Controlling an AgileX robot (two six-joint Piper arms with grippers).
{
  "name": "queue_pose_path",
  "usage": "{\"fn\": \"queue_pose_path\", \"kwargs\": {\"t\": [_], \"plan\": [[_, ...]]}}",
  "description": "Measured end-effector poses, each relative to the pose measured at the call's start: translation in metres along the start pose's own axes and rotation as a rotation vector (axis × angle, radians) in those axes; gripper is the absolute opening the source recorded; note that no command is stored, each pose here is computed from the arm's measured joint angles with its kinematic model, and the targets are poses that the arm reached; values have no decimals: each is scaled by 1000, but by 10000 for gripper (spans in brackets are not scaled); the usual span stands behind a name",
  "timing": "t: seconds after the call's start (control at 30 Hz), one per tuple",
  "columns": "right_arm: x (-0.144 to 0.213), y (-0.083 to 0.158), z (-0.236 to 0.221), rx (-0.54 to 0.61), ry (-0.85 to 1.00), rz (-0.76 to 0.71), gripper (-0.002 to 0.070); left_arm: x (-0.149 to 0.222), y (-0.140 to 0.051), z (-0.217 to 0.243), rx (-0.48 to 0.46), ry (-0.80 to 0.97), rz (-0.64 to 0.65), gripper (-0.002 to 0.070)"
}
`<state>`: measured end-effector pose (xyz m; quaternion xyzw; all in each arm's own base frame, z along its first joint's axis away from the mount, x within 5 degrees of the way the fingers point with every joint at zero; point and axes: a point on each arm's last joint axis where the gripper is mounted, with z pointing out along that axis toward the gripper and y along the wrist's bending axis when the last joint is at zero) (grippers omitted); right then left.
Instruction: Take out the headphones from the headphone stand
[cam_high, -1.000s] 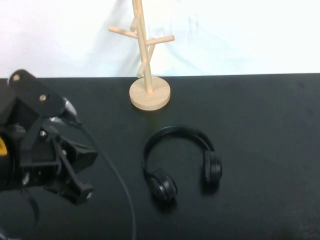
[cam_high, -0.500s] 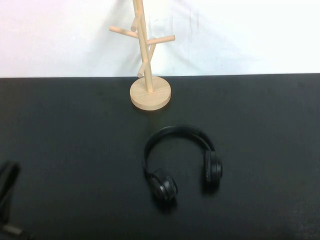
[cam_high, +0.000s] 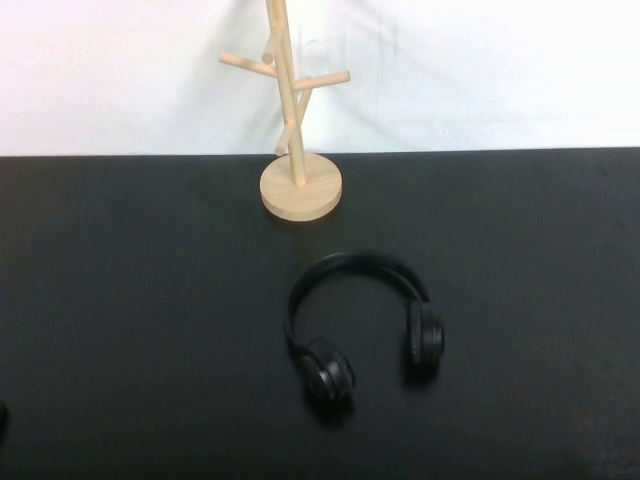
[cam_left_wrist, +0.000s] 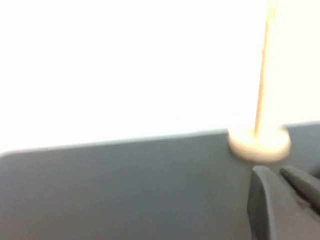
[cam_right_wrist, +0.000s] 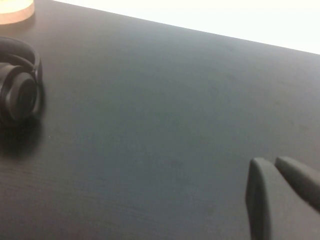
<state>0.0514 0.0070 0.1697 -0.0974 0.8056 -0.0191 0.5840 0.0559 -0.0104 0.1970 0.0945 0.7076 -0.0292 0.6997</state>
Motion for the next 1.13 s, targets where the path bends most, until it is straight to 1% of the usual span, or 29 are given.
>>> {"fn": "queue_pose_path", "kwargs": {"t": [0.2,0.23,1.13], "plan": [[0,0,0,0,0,0,-8,22,-6,-3,62,241,-2,-1],[0,0,0,0,0,0,-8,23,-6,-3,64,251,-4,-1],[0,0,0,0,0,0,-8,23,-6,-4,69,260,-15,-2]]}}
